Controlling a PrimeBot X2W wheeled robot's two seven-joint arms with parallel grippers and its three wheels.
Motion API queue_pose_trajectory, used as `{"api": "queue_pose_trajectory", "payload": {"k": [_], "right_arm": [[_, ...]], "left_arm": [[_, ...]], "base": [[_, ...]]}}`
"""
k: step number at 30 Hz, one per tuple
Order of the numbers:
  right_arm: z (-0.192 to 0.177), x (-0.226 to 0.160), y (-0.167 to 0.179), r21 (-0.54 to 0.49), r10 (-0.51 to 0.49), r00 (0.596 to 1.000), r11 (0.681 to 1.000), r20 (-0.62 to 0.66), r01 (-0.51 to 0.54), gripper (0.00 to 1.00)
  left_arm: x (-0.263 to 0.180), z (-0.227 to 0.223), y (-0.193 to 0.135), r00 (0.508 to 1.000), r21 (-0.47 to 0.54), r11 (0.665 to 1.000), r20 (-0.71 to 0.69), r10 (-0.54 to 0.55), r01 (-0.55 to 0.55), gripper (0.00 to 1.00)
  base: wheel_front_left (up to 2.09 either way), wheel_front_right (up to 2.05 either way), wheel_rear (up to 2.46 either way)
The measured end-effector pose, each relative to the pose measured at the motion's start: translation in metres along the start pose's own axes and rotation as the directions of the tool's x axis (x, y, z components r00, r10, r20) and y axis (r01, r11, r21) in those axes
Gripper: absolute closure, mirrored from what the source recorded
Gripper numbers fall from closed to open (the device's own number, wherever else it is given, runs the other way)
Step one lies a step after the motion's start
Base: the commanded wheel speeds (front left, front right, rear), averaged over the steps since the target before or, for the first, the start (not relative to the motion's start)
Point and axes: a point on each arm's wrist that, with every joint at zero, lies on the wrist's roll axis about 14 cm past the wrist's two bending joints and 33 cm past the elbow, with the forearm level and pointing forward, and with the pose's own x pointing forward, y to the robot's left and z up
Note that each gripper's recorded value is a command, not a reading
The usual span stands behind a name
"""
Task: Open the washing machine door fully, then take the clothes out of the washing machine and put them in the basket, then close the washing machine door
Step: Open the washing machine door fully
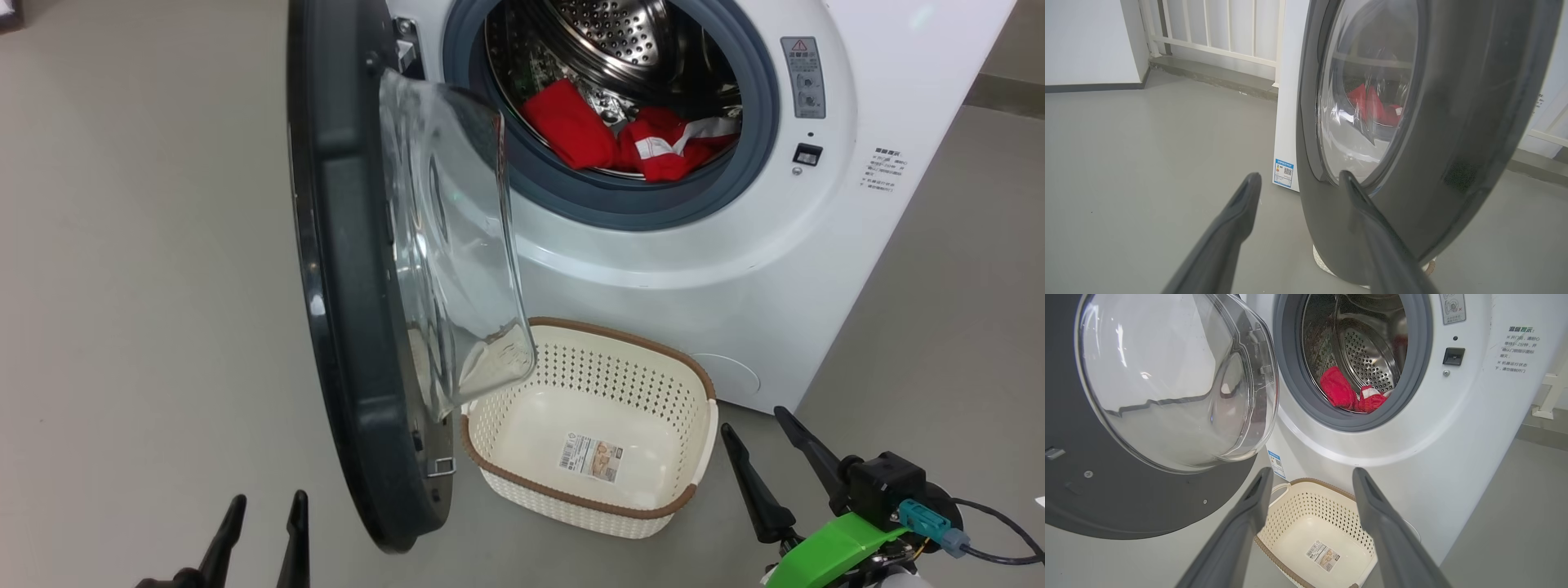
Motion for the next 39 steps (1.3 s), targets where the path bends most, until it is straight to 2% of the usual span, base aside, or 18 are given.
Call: {"api": "queue_pose_trajectory", "payload": {"k": [6, 7, 8, 9, 11, 15, 20, 24, 26, 29, 33, 36, 39], "right_arm": [[0.001, -0.001, 0.002, 0.005, -0.001, 1.000, 1.000, 0.005, 0.001, 0.00], [0.001, -0.001, 0.002, 0.005, -0.001, 1.000, 1.000, 0.006, 0.001, 0.00], [0.002, -0.001, 0.002, 0.005, -0.002, 1.000, 1.000, 0.007, 0.002, 0.00], [0.002, 0.000, 0.002, 0.005, -0.002, 1.000, 1.000, 0.007, 0.002, 0.00], [0.002, 0.000, 0.001, 0.002, -0.003, 1.000, 1.000, 0.007, 0.003, 0.00], [0.004, 0.001, 0.001, -0.001, -0.002, 1.000, 1.000, 0.013, 0.002, 0.00], [0.006, 0.002, 0.001, 0.000, -0.001, 1.000, 1.000, 0.022, 0.001, 0.00], [0.008, 0.001, 0.001, -0.003, -0.003, 1.000, 1.000, 0.027, 0.004, 0.00], [0.008, 0.001, 0.000, -0.003, -0.005, 1.000, 1.000, 0.027, 0.005, 0.00], [0.008, 0.000, -0.001, -0.002, -0.008, 1.000, 1.000, 0.028, 0.008, 0.00], [0.008, 0.000, -0.002, 0.000, -0.013, 0.999, 1.000, 0.029, 0.013, 0.00], [0.008, -0.001, -0.003, 0.000, -0.016, 0.999, 1.000, 0.030, 0.016, 0.00], [0.008, -0.002, -0.003, -0.002, -0.019, 0.999, 1.000, 0.031, 0.019, 0.00]], "left_arm": [[0.000, 0.001, -0.001, 1.000, -0.001, 1.000, 0.004, -0.004, 0.004, 0.00], [0.000, 0.002, -0.001, 1.000, -0.002, 1.000, 0.006, -0.005, 0.005, 0.07], [0.001, 0.003, -0.001, 1.000, -0.002, 1.000, 0.010, -0.005, 0.005, 0.60], [0.001, 0.005, -0.001, 1.000, -0.001, 1.000, 0.016, -0.005, 0.005, 1.00], [0.003, 0.015, 0.000, 0.999, -0.001, 1.000, 0.048, -0.001, 0.001, 1.00], [0.010, 0.073, 0.003, 0.974, 0.003, 1.000, 0.225, 0.006, -0.007, 1.00], [0.004, 0.163, -0.021, 0.868, 0.022, 0.999, 0.493, -0.054, 0.049, 1.00], [-0.012, 0.200, -0.062, 0.787, 0.031, 0.984, 0.597, -0.158, 0.174, 1.00], [-0.017, 0.202, -0.087, 0.766, 0.032, 0.966, 0.604, -0.222, 0.255, 1.00], [-0.020, 0.189, -0.120, 0.760, 0.031, 0.933, 0.571, -0.311, 0.358, 1.00], [-0.022, 0.155, -0.149, 0.785, 0.002, 0.894, 0.478, -0.395, 0.449, 1.00], [-0.019, 0.124, -0.159, 0.815, -0.038, 0.877, 0.391, -0.427, 0.478, 1.00], [-0.015, 0.094, -0.161, 0.846, -0.067, 0.875, 0.303, -0.439, 0.479, 1.00]], "base": [[0.00, 0.00, 0.00], [0.00, 0.00, 0.00], [0.00, 0.00, 0.00], [0.00, 0.00, 0.00], [0.00, 0.00, 0.00], [0.00, 0.00, 0.00], [0.00, 0.00, 0.00], [0.00, 0.00, 0.00], [0.00, 0.00, 0.00], [0.00, 0.00, 0.00], [0.00, 0.00, 0.00], [0.00, 0.00, 0.00], [0.00, 0.00, 0.00]]}}
